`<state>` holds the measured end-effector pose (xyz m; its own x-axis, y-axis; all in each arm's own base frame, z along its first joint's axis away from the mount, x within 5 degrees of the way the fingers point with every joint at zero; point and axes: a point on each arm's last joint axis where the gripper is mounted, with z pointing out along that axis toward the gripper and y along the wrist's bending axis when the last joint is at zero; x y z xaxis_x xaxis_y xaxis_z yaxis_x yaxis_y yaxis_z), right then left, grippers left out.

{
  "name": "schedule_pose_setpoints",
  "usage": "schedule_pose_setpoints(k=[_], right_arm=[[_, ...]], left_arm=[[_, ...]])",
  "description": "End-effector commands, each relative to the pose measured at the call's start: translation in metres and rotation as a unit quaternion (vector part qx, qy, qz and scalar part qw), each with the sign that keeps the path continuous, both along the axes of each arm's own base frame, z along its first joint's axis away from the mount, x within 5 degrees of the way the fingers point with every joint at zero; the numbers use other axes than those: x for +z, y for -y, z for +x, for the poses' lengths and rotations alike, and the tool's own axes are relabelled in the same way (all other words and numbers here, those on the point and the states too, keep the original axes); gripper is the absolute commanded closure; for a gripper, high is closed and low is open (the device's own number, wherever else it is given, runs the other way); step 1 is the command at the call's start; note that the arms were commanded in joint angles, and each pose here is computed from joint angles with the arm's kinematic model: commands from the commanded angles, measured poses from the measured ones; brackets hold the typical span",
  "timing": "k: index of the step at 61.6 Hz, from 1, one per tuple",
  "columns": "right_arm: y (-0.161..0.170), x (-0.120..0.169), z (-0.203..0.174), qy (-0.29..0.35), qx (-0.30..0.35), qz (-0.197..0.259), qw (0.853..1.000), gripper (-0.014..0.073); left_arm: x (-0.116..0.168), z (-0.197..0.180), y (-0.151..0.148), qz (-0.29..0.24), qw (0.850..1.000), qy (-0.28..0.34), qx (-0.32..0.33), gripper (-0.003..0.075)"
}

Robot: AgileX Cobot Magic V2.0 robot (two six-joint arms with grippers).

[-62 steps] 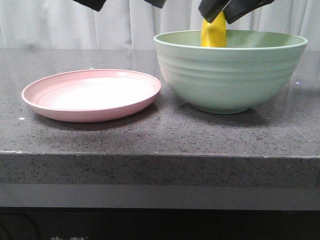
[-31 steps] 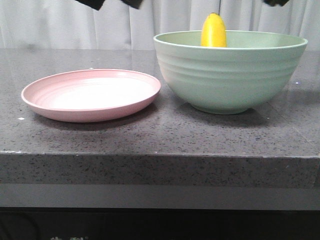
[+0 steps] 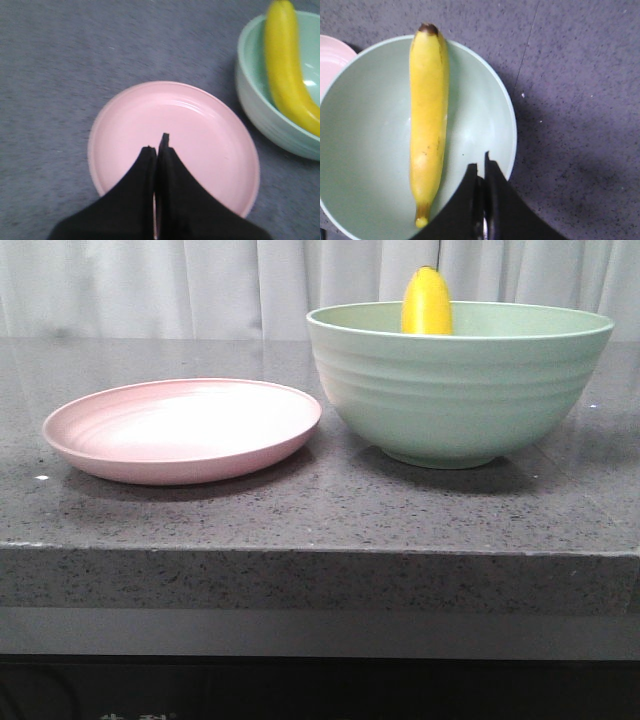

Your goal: Transfer banana from pink plate to green bowl

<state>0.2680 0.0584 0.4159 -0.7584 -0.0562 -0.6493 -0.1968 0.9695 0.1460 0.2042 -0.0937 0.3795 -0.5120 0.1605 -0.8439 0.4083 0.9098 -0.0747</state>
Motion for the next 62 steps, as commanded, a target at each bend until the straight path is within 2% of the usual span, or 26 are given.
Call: schedule_pose_setpoints(k=[1, 7, 14, 23, 33, 45, 54, 62], right_arm=[[0.008, 0.022, -0.035, 0.106, -0.01, 0.017, 0.994, 0.0659], [0.013, 0.011, -0.062, 0.153, -0.018, 0.027, 0.988, 0.0659], [0.021, -0.004, -0.097, 0.218, -0.026, 0.037, 0.975, 0.0659], [0.03, -0.037, -0.142, 0.284, -0.038, 0.05, 0.957, 0.0659], [0.04, -0.076, -0.187, 0.345, -0.044, 0.062, 0.936, 0.0664], [0.045, -0.109, -0.219, 0.389, -0.046, 0.069, 0.917, 0.0663], [0.047, -0.114, -0.226, 0.404, -0.046, 0.072, 0.911, 0.0663], [0.047, -0.114, -0.226, 0.404, -0.046, 0.072, 0.911, 0.0663]], left_arm=[[0.026, -0.012, -0.029, -0.027, 0.995, 0.075, 0.057, 0.0738], [0.029, -0.03, -0.056, -0.028, 0.988, 0.104, 0.114, 0.0738], [0.017, -0.054, -0.073, -0.032, 0.979, 0.131, 0.151, 0.0738], [-0.002, -0.09, -0.079, -0.042, 0.971, 0.172, 0.159, 0.0738], [-0.039, -0.126, -0.083, -0.049, 0.967, 0.193, 0.159, 0.0738], [-0.067, -0.158, -0.086, -0.064, 0.957, 0.235, 0.158, 0.0738], [-0.074, -0.171, -0.087, -0.073, 0.948, 0.266, 0.157, 0.0738], [-0.074, -0.172, -0.088, -0.073, 0.948, 0.267, 0.157, 0.0738]])
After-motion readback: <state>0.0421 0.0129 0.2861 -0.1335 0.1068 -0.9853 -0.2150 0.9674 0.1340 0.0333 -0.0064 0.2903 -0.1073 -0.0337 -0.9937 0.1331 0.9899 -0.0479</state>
